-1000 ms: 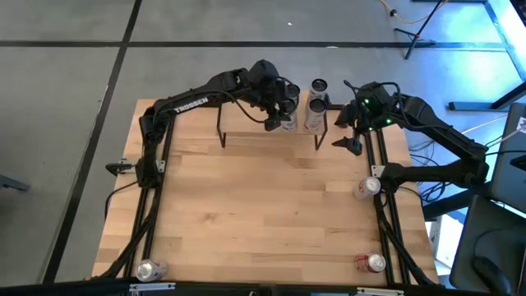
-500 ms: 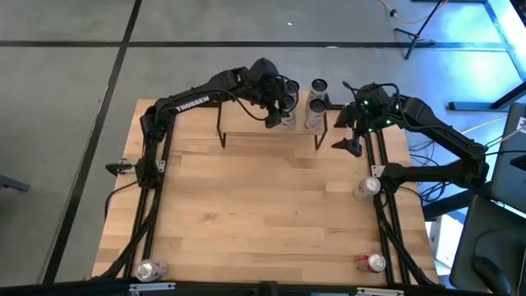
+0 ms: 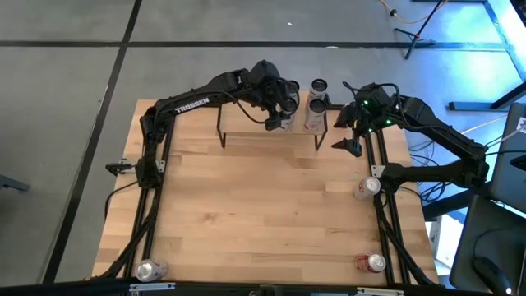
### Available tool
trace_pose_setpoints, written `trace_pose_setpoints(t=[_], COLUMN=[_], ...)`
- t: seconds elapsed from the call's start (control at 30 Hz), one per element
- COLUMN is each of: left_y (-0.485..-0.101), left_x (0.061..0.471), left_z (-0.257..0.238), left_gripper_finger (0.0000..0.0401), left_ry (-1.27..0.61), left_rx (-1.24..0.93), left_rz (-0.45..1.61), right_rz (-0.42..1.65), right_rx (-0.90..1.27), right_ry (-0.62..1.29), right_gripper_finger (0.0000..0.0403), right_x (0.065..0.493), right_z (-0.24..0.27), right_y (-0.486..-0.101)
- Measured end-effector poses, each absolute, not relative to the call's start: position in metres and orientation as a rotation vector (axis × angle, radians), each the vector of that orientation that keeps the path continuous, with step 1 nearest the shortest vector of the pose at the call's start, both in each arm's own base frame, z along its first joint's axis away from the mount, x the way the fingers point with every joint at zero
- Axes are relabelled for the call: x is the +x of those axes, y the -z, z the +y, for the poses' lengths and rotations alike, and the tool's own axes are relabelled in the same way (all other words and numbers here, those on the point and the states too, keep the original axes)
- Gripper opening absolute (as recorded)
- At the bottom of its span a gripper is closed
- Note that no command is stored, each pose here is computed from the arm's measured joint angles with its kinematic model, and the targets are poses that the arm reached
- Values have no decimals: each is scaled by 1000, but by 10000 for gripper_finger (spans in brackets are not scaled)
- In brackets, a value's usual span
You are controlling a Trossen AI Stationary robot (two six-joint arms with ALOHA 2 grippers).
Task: Place canned beverage on shelf
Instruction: Put the white-blue soda can on the shelf aligned with the other white-blue soda can, then put the top red-silver soda can on the shelf
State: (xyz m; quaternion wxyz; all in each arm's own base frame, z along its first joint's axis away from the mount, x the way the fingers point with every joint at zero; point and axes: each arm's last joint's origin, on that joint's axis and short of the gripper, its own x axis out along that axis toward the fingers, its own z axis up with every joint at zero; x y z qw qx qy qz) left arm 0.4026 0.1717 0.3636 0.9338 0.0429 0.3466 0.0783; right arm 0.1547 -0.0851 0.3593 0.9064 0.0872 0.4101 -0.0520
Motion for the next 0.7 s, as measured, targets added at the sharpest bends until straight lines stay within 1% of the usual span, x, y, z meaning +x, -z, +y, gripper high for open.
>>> trace_pose_setpoints(t=[0.13, 0.33, 0.43, 0.53, 0.7], left_y=[-364, -366, -369, -377, -403], left_x=[403, 406, 408, 406, 389], left_z=[171, 169, 167, 164, 157], left_gripper_finger=[297, 338, 352, 355, 355], left_ry=[-174, -176, -180, -218, -292], left_rx=[101, 117, 128, 143, 138], left_rz=[714, 683, 656, 632, 581], right_rz=[847, 847, 847, 847, 849], right_rx=[180, 180, 180, 180, 181], right_ry=[107, 107, 107, 107, 107], right_gripper_finger=[376, 376, 376, 376, 376], right_x=[155, 155, 155, 155, 155], right_z=[-85, -85, -85, -85, -85], right_y=[-359, -359, -359, -359, -359])
